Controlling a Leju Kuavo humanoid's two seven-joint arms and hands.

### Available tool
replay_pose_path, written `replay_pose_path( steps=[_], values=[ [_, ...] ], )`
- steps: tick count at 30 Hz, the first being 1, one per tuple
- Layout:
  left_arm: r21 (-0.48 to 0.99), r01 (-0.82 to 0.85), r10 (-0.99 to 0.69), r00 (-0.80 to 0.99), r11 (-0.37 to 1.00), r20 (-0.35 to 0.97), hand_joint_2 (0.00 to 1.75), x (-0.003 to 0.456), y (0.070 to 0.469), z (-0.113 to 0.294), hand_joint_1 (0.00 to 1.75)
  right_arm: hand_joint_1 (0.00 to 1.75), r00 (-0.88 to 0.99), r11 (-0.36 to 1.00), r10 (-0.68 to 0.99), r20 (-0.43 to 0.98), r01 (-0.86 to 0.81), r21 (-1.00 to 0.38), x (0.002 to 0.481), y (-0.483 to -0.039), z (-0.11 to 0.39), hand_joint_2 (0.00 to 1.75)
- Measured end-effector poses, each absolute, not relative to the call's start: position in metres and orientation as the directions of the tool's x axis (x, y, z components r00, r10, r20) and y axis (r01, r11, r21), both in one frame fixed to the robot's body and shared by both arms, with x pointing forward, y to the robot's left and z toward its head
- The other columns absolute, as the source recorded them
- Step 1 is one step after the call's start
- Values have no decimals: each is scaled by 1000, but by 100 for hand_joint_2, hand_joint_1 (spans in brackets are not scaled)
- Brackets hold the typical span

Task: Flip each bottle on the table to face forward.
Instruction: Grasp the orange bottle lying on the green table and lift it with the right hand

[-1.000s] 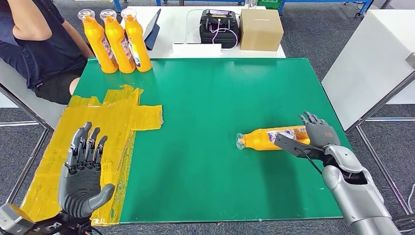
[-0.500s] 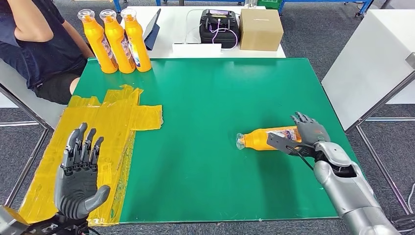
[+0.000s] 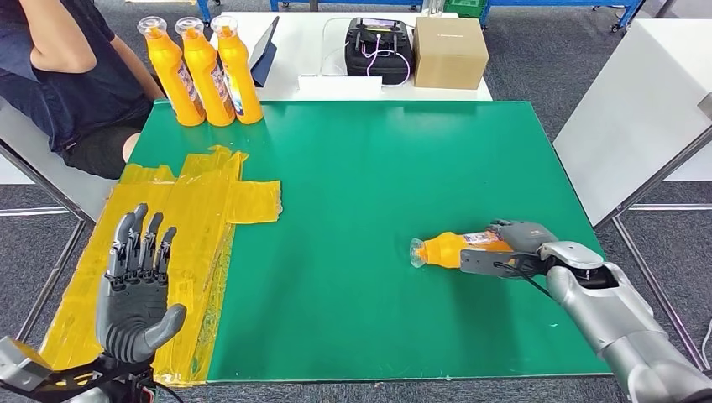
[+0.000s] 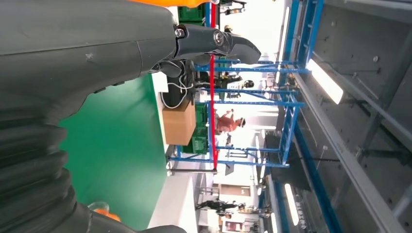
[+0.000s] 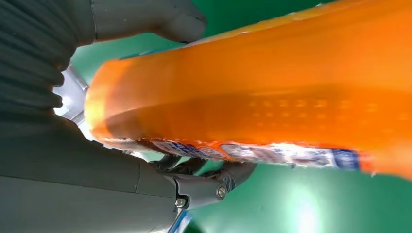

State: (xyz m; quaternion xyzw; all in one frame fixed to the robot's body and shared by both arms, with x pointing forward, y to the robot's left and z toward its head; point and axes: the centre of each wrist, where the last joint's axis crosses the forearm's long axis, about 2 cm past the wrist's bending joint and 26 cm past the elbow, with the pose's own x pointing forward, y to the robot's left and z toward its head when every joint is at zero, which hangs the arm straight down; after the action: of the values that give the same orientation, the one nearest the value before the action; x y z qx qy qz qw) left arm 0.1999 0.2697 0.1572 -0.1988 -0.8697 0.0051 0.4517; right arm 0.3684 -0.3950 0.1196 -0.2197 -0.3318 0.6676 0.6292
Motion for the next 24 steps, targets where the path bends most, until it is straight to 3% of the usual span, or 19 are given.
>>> replay_pose_path(
  steps=[7, 13, 20, 22, 24],
  values=[
    [-216, 354, 378, -492, 910, 784, 175, 208, 265, 151, 0, 175, -80, 9, 990, 117, -788, -616, 350, -447, 130, 175],
    [-217, 363, 382, -478, 906, 791, 175, 210, 263, 148, 0, 175, -73, -17, 995, 69, -798, -602, 340, -465, 134, 175],
    [-225, 357, 379, -457, 907, 804, 175, 206, 258, 146, 0, 175, -40, -23, 999, 7, -705, -708, 333, -452, 124, 175],
    [-233, 358, 384, -443, 904, 810, 175, 200, 257, 146, 0, 175, -8, 39, 998, 59, -644, -764, 332, -437, 117, 175],
    [-251, 361, 398, -426, 898, 812, 175, 192, 256, 144, 0, 175, 30, 181, 979, 203, -588, -788, 329, -415, 113, 175]
  ],
)
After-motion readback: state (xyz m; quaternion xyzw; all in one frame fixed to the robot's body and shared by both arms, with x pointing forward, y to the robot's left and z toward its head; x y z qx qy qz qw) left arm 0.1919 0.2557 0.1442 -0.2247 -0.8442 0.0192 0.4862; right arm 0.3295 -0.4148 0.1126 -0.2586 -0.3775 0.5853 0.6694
